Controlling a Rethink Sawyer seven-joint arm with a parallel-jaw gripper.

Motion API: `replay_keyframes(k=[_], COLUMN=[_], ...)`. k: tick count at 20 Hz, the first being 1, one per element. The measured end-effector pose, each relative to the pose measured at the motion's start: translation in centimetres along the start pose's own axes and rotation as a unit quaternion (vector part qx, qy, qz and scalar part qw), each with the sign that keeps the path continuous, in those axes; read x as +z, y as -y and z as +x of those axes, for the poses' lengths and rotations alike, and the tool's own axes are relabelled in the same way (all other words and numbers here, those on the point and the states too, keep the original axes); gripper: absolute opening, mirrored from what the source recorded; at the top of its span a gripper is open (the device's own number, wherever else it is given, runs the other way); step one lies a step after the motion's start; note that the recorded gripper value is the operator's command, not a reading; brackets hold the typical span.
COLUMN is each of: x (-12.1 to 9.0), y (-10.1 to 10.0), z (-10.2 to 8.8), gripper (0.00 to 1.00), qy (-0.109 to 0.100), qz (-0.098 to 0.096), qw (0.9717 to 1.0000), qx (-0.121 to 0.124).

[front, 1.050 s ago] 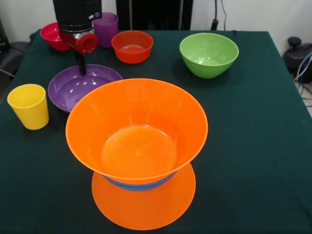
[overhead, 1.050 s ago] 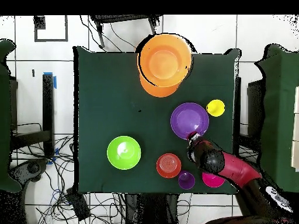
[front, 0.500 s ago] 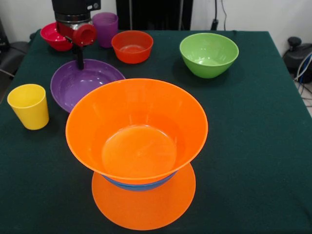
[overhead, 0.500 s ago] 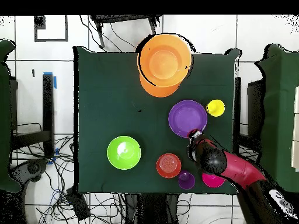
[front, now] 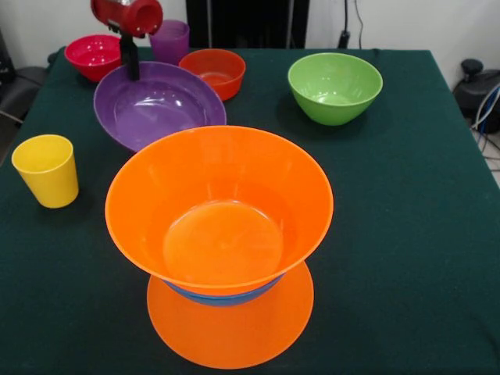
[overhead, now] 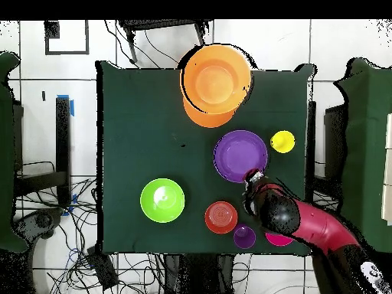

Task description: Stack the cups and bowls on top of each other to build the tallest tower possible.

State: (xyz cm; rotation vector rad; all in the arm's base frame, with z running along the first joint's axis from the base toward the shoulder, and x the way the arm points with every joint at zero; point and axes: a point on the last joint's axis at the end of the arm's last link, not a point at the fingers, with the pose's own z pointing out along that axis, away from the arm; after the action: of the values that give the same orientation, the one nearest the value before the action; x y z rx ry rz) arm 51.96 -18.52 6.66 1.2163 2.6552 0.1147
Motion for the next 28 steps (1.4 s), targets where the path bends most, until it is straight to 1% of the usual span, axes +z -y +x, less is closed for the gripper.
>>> replay_keyframes(k=[3, 5, 12, 15, 18, 21, 24, 26, 28], x=[-1.7, -2.5, -5.0, -6.7, -8.1, -10.5, -11.5, -12.5, -13.9], y=[-1.1, -1.5, -2.6, -3.6, -4.7, -6.4, -7.2, -8.2, -9.9], z=[-0.2, -0.3, -1.3, -2.0, -2.5, -3.0, -3.2, -3.3, -3.3], gripper=[0.0, 0.0, 0.0, 0.0, 0.0, 0.0, 0.0, 0.0, 0.0], qy=[-0.007, -0.009, -0.006, -0.005, -0.005, -0.012, -0.017, -0.024, -0.033], qz=[0.001, 0.003, 0.005, 0.004, 0.0, -0.004, -0.007, -0.012, -0.021], qw=[1.0, 1.0, 1.0, 1.0, 0.9999, 0.9998, 0.9996, 0.9993, 0.9989], qx=[0.0, 0.0, 0.002, 0.006, 0.01, 0.018, 0.021, 0.026, 0.028])
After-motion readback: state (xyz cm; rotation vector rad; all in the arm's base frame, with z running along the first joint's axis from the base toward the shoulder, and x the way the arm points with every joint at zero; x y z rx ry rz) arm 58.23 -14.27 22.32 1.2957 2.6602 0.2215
